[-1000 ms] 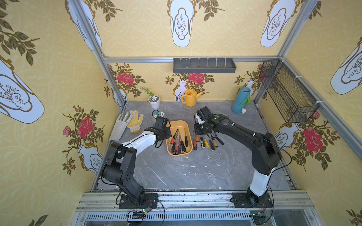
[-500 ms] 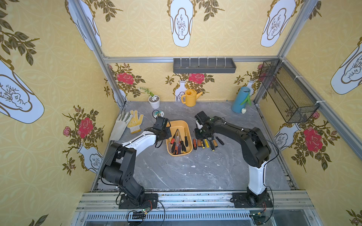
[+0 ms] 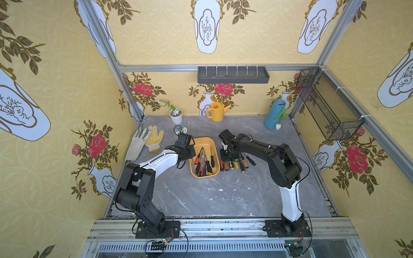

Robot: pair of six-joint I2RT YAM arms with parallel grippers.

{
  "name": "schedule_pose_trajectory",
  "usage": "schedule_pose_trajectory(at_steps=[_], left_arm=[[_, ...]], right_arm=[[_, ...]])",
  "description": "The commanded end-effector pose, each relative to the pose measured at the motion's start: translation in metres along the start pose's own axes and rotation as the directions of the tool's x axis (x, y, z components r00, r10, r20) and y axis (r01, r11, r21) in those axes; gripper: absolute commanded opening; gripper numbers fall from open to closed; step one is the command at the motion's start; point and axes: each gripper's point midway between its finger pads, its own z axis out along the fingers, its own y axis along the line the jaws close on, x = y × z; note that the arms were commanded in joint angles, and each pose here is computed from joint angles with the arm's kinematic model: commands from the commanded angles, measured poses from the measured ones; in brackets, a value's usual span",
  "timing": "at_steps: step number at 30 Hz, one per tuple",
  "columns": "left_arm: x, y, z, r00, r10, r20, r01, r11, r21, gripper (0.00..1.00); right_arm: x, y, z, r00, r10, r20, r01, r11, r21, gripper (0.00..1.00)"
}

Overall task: Take out the screwdriver from the storage box
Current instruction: Place the screwdriver at the center of the board, then pick up the screwdriver from the storage box.

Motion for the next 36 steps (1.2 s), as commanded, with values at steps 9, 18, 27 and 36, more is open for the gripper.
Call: schedule_pose_trajectory(at_steps=[9,18,27,36], left_arm=[[-0.014,-0.004,-0.01,0.997,-0.014,0.07,0.012,1.0,0.028,0.0],[-0.012,-0.004,-0.007,0.998,-0.015,0.061,0.013,1.0,0.025,0.0],[-0.011,-0.003,-0.005,0.998,-0.022,0.055,0.021,1.0,0.023,0.0],[-0.011,-0.004,-0.008,0.998,-0.02,0.058,0.018,0.999,0.027,0.0]], right_arm=[[-0.002,-0.003,-0.009,1.0,-0.006,0.028,0.005,0.999,0.044,0.49],[-0.02,0.013,-0.067,0.982,-0.102,0.156,0.086,0.99,0.109,0.55],[-0.02,0.064,-0.101,0.954,-0.195,0.228,0.199,0.98,0.006,0.53],[-0.001,0.1,-0.071,0.962,-0.218,0.164,0.234,0.969,-0.084,0.47]])
